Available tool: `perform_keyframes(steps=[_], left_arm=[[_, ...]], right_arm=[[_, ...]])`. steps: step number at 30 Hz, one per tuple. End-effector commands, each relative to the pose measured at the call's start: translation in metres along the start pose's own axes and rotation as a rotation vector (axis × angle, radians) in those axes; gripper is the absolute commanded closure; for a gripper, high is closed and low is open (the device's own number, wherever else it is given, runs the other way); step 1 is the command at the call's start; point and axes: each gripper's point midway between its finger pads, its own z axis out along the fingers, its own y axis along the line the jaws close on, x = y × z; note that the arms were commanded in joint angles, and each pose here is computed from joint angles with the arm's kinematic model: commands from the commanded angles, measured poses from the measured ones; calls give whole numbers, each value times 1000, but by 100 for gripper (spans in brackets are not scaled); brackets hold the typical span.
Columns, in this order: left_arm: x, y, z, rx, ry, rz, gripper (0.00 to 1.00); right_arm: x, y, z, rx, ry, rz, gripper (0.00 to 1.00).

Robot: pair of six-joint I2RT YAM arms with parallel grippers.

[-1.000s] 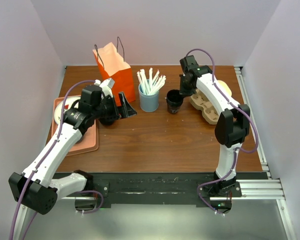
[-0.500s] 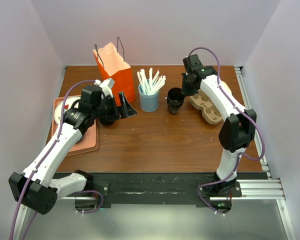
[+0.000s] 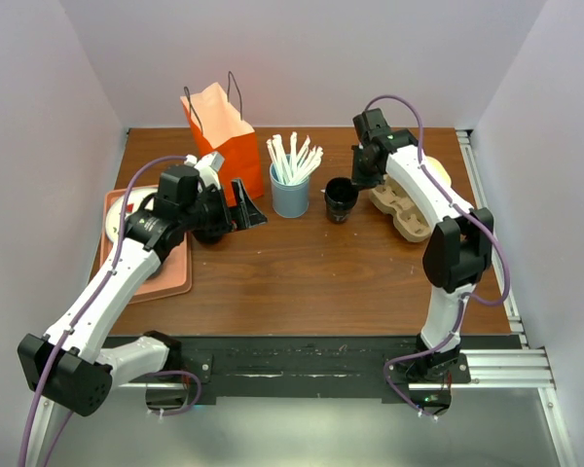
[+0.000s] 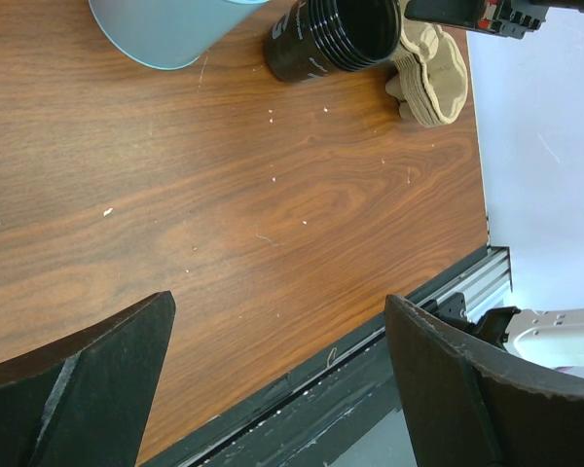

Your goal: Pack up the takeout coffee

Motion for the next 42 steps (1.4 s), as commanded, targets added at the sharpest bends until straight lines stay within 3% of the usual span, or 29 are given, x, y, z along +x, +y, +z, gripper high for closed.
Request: perform_keyframes(steps=[1, 6, 9, 19, 32, 42], left_arm=[[-9, -12, -2, 46, -27, 33, 7], [-9, -11, -1, 43, -22, 34, 7], [-8, -11, 0, 42, -18, 31, 7], [-7, -9, 2, 38, -10, 28, 7], [-6, -6, 5, 28, -1, 23, 7], [-6, -6, 6, 29, -2, 24, 7]], right_arm=[[-21, 5, -9, -24, -57, -9, 95], [-24, 5, -5, -19, -57, -52, 80], [-25, 6, 1, -23, -48, -88, 78], [-38, 13, 11, -57, -68, -225, 79], [-47, 19, 12, -78, -107, -242, 79], [-52, 12, 6, -49, -129, -246, 87]])
